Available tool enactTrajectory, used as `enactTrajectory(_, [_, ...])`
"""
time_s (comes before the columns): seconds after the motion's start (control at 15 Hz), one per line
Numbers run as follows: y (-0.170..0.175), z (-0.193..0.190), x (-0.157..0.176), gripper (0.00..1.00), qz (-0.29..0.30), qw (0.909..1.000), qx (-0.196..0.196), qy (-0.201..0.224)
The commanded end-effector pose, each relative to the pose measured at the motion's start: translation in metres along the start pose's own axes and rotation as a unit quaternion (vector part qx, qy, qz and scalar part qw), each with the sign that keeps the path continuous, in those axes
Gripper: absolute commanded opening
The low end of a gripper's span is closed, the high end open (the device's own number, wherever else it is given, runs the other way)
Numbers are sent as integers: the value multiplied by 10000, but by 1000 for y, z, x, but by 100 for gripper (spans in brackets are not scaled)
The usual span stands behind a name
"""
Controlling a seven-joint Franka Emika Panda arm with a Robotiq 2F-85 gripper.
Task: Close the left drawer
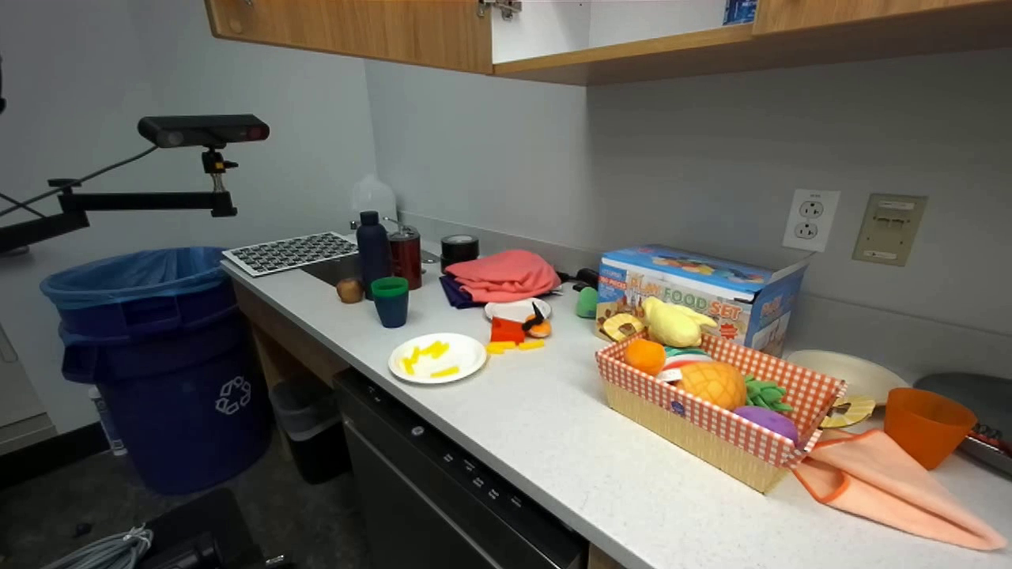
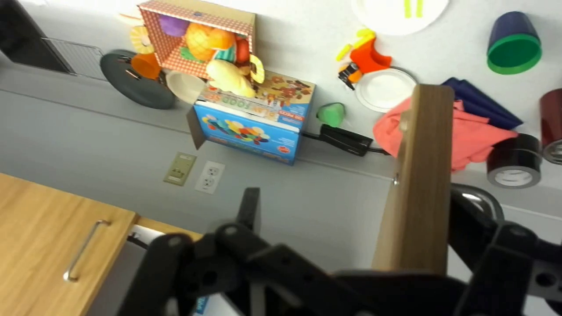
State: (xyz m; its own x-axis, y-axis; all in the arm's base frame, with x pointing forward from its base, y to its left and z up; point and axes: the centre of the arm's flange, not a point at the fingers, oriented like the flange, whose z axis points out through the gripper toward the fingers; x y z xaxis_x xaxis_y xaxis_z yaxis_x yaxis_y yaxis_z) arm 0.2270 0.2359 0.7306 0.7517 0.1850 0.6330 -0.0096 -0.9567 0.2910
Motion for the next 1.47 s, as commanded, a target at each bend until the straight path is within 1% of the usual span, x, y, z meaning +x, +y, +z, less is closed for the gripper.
enactTrajectory(0.0, [33, 15, 13, 100, 285, 9977, -615, 29])
enactTrajectory(0.27, [55, 23, 18, 100, 624, 9898, -1277, 133])
enactTrajectory(0.4, [63, 27, 20, 100, 762, 9844, -1579, 151])
enactTrajectory(0.53, [72, 32, 23, 100, 1010, 9763, -1903, 204])
enactTrajectory(0.6, [76, 34, 24, 100, 1121, 9737, -1974, 200])
enactTrajectory(0.67, [79, 38, 25, 100, 1164, 9722, -2025, 157])
enactTrajectory(0.8, [82, 47, 25, 100, 1186, 9720, -2027, 75])
enactTrajectory(0.87, [83, 39, 19, 100, 1102, 9746, -1948, -44])
enactTrajectory(1.4, [85, 41, 20, 100, 1131, 9735, -1989, -53])
